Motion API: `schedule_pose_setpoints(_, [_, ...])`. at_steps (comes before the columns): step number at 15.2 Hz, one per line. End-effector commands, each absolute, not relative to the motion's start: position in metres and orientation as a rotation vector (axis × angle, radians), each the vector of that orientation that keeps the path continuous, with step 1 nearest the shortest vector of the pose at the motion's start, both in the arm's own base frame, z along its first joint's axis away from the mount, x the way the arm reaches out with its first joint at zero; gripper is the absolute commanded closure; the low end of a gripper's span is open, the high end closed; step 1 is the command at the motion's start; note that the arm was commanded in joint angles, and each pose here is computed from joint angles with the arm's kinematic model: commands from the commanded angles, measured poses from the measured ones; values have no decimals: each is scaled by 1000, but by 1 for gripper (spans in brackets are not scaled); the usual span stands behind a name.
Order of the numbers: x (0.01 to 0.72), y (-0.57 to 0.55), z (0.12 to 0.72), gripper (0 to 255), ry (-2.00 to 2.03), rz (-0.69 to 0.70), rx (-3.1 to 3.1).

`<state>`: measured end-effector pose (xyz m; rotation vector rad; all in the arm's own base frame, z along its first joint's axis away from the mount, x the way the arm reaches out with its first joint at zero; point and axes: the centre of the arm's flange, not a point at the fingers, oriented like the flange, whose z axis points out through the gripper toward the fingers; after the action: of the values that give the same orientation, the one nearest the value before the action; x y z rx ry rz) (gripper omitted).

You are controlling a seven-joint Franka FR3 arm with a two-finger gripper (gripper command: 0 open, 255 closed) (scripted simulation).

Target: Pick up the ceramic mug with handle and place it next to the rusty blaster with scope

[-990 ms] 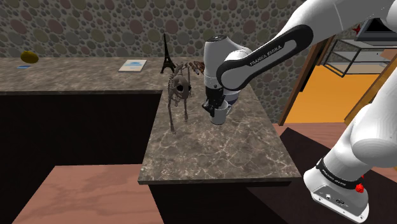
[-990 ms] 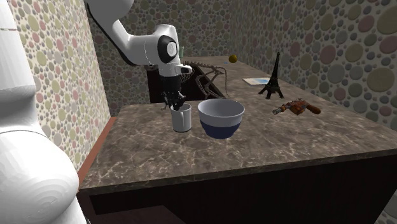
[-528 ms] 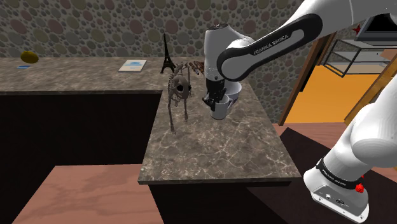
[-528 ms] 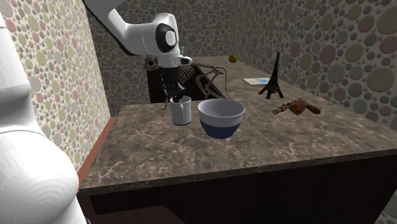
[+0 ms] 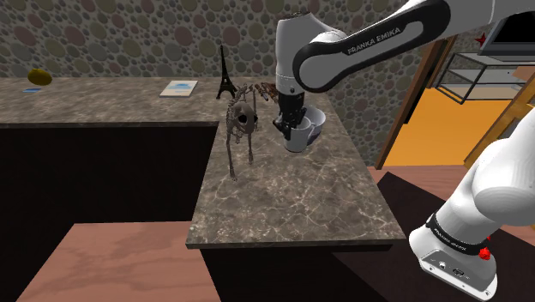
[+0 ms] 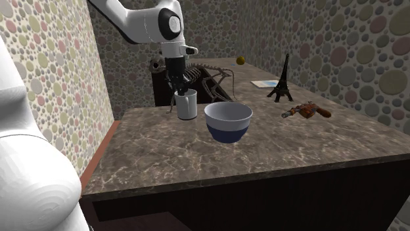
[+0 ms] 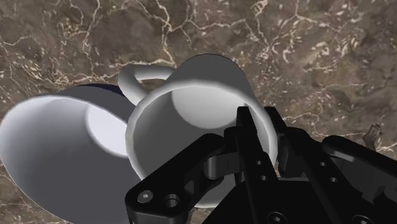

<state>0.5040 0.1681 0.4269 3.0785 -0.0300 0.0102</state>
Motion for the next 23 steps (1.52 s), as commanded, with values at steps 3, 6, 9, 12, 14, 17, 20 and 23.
schedule_pose_setpoints(3, [504,168,448,255,-30,10,3078])
schedule_pose_setpoints(6, [504,168,464,255,-30,10,3078])
schedule_pose_setpoints(9, [504,168,480,255,-30,10,3078])
schedule_pose_setpoints(12, [504,168,496,255,-30,10,3078])
schedule_pose_setpoints(14, [504,168,506,255,-30,10,3078])
schedule_pose_setpoints(17, [504,168,521,255,-30,10,3078])
schedule_pose_setpoints(20, [528,136,517,255,-30,10,3078])
schedule_pose_setpoints(23, [551,104,513,255,-30,10,3078])
